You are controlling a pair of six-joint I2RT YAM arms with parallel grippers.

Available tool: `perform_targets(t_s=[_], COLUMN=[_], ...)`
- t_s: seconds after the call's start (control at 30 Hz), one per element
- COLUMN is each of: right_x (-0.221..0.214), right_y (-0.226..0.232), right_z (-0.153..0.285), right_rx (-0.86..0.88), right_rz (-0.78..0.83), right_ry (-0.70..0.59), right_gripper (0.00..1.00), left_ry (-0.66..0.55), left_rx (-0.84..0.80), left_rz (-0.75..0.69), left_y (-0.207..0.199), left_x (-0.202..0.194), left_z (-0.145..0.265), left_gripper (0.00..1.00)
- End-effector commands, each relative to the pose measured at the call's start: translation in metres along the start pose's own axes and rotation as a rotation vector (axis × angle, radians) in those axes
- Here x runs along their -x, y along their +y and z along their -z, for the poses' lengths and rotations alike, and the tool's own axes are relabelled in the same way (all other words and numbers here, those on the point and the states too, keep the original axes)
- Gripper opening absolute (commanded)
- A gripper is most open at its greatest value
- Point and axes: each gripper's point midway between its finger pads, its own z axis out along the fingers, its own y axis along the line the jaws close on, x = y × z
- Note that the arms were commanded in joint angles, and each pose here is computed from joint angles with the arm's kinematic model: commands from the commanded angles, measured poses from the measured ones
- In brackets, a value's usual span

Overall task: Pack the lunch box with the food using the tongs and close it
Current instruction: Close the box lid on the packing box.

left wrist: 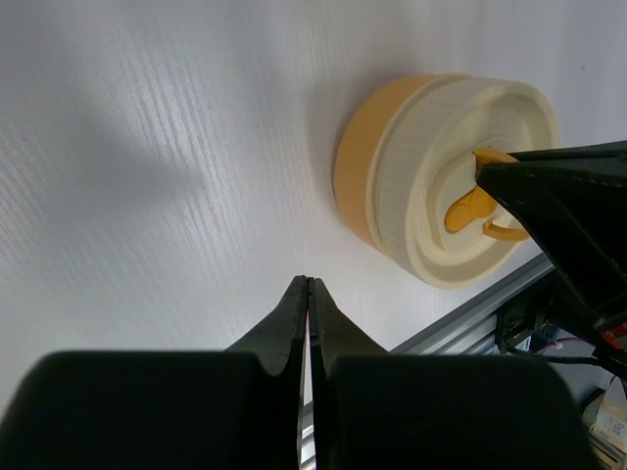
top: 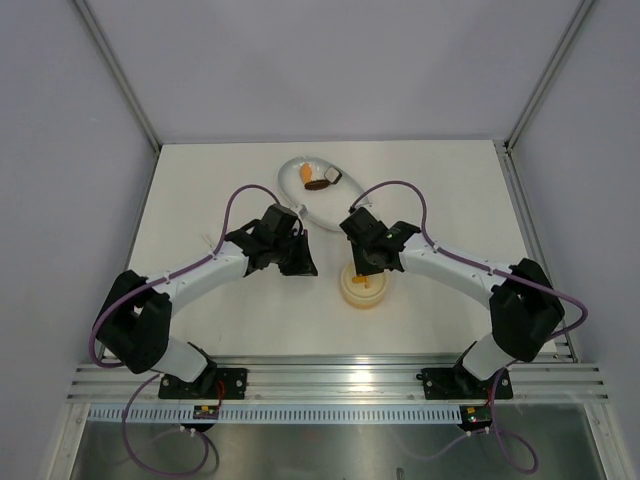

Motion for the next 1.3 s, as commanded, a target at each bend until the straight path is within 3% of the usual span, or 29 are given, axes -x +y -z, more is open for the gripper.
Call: perform_targets(t_s=[0.0, 0.6, 1.27], right_x=[0.026, 0.005, 0.004], right_y=[0.015, 0.009, -0.009], right_z=[0.041, 0.019, 0.002], right_rx=[0.085, 0.014, 0.008], right_rz=[0.002, -0.092, -0.126], right_ry=[-0.07, 0.011, 0.011], right_gripper=[0.0, 0.0, 0.0], left_ry=[-0.028, -0.022, -0.014], left_rx=[-0.024, -0.027, -0.021], left_rz=[0.007, 0.006, 0.012], left_y=[-0.003, -0.002, 0.002], left_x=[0.007, 0.004, 0.0], left_z=[-0.002, -0.003, -0.005], left_gripper=[0.0, 0.0, 0.0])
